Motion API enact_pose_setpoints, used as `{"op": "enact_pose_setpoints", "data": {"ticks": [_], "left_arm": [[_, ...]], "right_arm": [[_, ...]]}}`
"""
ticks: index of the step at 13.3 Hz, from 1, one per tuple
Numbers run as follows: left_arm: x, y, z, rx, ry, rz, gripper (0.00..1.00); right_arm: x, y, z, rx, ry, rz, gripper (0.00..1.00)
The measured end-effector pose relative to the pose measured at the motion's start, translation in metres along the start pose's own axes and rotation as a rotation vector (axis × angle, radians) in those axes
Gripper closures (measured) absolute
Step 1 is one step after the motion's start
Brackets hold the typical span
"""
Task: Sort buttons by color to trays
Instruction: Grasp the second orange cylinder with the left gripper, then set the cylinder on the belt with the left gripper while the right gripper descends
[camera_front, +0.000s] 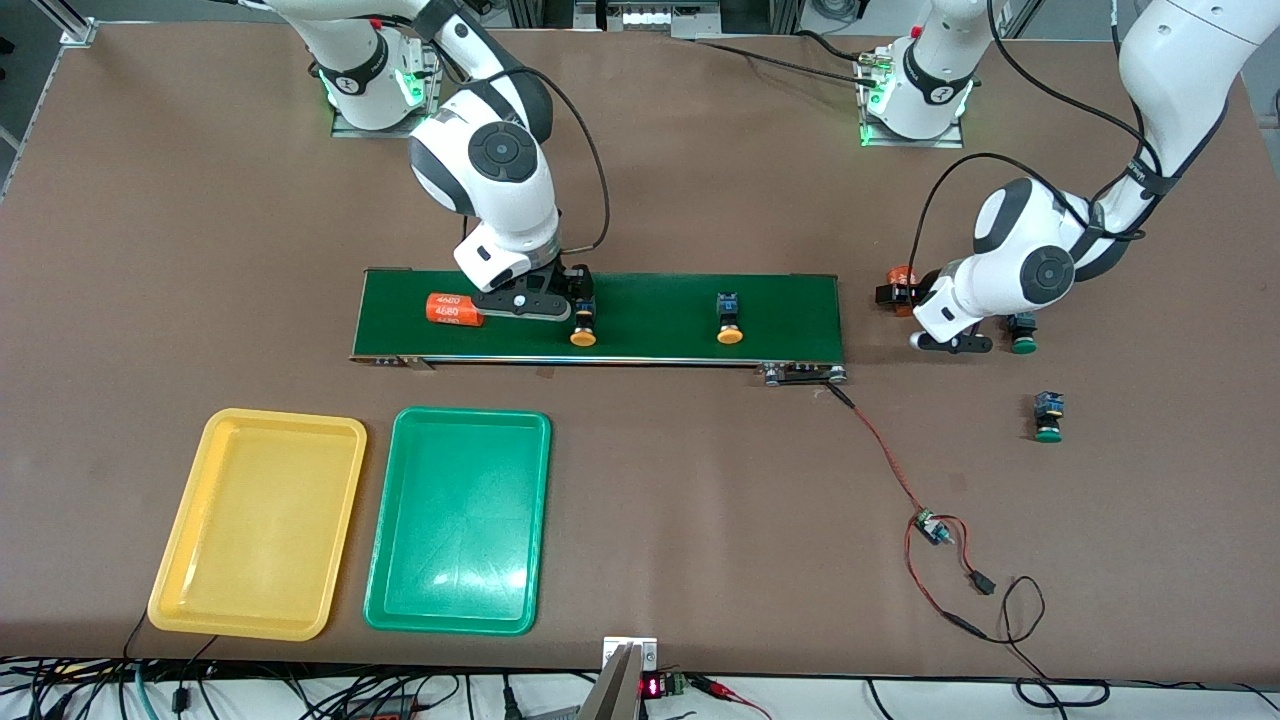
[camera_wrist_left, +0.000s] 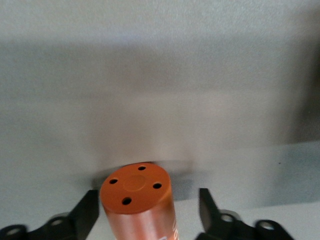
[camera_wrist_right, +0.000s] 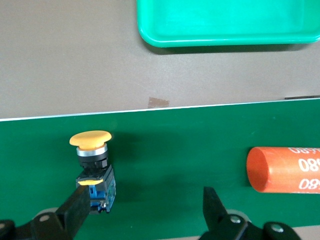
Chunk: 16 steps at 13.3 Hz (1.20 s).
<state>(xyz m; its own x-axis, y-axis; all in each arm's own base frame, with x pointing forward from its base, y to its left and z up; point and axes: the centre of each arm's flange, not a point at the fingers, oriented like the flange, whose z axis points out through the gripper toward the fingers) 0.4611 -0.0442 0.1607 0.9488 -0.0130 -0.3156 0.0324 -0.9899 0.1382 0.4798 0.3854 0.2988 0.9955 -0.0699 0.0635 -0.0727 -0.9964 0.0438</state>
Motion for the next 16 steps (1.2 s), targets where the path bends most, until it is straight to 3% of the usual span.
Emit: {"op": "enact_pose_setpoints", "data": {"ticks": [3, 7, 12, 16], "left_arm": [[0.000, -0.002, -0.006, 0.010, 0.013, -0.002, 0.50], [0.008, 0.006, -0.029, 0.035, 0.037, 0.015, 0.50], [0.043, 0.052, -0.152, 0.134, 0.028, 0.064, 0.50], [0.052, 0.093, -0.198, 0.155, 0.071, 0.163, 0.50]], "right_arm": [[0.012, 0.001, 0.013, -0.006, 0.002, -0.004, 0.00], [0.023, -0.005, 0.022, 0.006, -0.005, 0.002, 0.00], [0.021, -0.007, 0.024, 0.006, -0.010, -0.002, 0.00], [0.009, -0.017, 0.036, -0.003, -0.032, -0.026, 0.00]]}}
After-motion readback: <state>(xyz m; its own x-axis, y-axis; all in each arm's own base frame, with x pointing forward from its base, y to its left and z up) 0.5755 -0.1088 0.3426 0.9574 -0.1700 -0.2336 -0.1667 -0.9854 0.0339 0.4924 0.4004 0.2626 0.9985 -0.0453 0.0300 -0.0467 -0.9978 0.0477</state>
